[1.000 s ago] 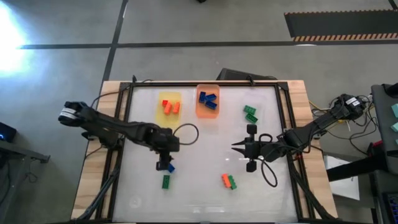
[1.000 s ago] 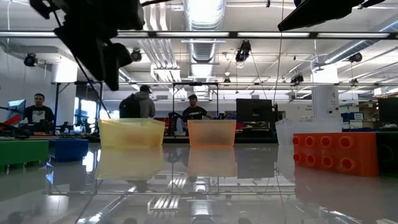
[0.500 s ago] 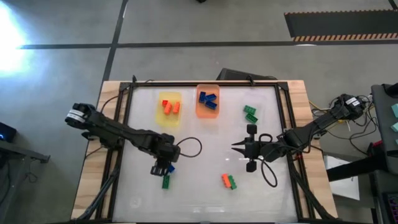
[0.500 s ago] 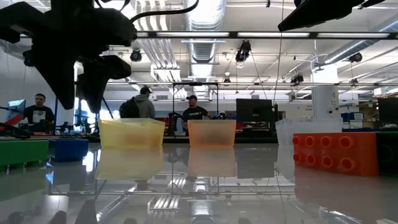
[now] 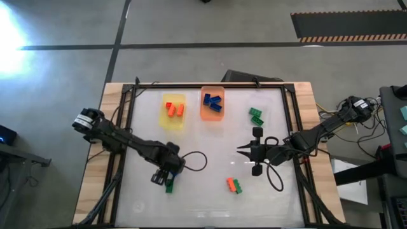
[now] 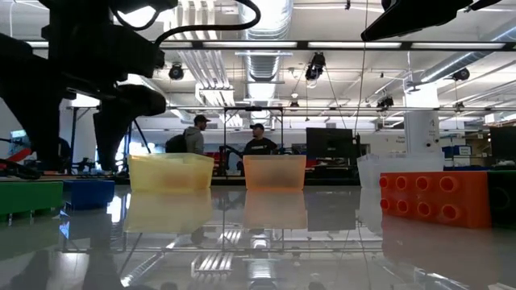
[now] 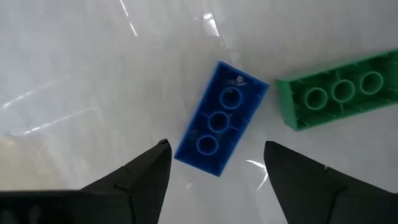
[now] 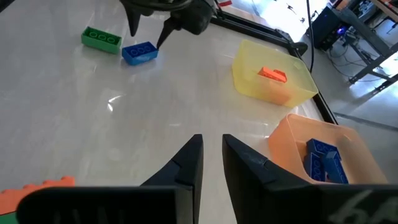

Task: Sort & place blocks by color
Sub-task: Put the blue game piece into the orange bin

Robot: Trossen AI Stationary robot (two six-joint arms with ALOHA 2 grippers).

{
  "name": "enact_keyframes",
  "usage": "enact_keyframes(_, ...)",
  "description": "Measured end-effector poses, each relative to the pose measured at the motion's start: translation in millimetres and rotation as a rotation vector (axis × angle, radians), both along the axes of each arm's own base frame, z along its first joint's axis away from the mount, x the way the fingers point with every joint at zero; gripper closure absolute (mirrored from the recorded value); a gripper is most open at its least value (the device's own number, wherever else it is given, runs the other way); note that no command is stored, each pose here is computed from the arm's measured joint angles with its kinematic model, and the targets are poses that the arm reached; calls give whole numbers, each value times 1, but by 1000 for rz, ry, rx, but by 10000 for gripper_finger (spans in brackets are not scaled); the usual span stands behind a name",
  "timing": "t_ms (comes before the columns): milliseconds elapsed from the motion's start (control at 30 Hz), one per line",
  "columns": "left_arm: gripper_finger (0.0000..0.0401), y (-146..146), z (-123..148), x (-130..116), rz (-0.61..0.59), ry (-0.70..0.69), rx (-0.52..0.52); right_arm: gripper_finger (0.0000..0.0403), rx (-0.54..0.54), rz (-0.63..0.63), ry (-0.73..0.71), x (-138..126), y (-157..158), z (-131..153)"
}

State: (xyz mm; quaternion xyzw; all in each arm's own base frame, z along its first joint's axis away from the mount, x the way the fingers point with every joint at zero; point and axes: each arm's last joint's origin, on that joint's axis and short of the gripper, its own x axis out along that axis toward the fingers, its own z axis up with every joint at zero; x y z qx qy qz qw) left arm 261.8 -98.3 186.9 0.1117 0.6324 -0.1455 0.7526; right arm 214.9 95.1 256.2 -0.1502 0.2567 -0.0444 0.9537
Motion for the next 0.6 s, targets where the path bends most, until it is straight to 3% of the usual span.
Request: enact_keyframes(600, 151, 2, -11, -3, 2, -3, 43, 351, 0, 0, 0, 0, 0, 0)
